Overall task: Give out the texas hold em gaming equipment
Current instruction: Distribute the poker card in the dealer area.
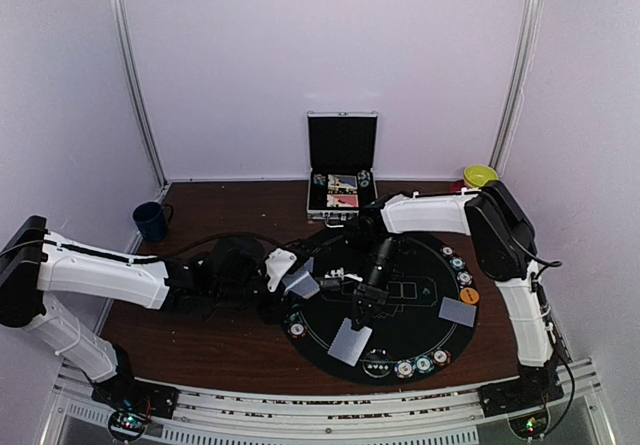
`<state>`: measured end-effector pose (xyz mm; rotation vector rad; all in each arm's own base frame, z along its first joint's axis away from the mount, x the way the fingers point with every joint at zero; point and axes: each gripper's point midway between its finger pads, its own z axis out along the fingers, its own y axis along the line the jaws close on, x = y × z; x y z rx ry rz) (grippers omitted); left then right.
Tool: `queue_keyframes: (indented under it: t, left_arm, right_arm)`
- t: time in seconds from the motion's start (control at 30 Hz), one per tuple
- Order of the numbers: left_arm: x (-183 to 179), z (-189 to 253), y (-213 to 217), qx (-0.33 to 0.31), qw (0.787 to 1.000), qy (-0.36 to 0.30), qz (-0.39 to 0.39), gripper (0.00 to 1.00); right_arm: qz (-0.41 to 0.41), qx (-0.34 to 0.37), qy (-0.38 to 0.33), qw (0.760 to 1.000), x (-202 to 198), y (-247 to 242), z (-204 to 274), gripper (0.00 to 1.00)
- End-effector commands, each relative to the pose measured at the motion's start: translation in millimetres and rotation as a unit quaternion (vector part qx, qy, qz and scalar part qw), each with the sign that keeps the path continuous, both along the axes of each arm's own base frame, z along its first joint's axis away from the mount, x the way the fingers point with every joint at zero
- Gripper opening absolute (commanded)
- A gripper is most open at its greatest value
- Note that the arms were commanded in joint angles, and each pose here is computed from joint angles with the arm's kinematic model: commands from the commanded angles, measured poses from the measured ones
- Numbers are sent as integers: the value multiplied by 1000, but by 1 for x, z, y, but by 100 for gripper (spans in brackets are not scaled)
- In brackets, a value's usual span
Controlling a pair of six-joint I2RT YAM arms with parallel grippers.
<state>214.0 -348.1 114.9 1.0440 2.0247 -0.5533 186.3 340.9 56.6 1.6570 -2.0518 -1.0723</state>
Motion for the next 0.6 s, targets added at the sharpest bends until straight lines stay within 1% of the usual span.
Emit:
queue_keyframes:
  t: [0.0,0.57]
  left_arm:
    - [2,23,-6,-31,999,-22,-4,53]
    - [1,21,-8,-32,999,-20,-6,53]
  right_arm:
    - [23,-10,3,1000,-13,0,-5,0]
    - [40,-2,17,999,-24,19,-14,0]
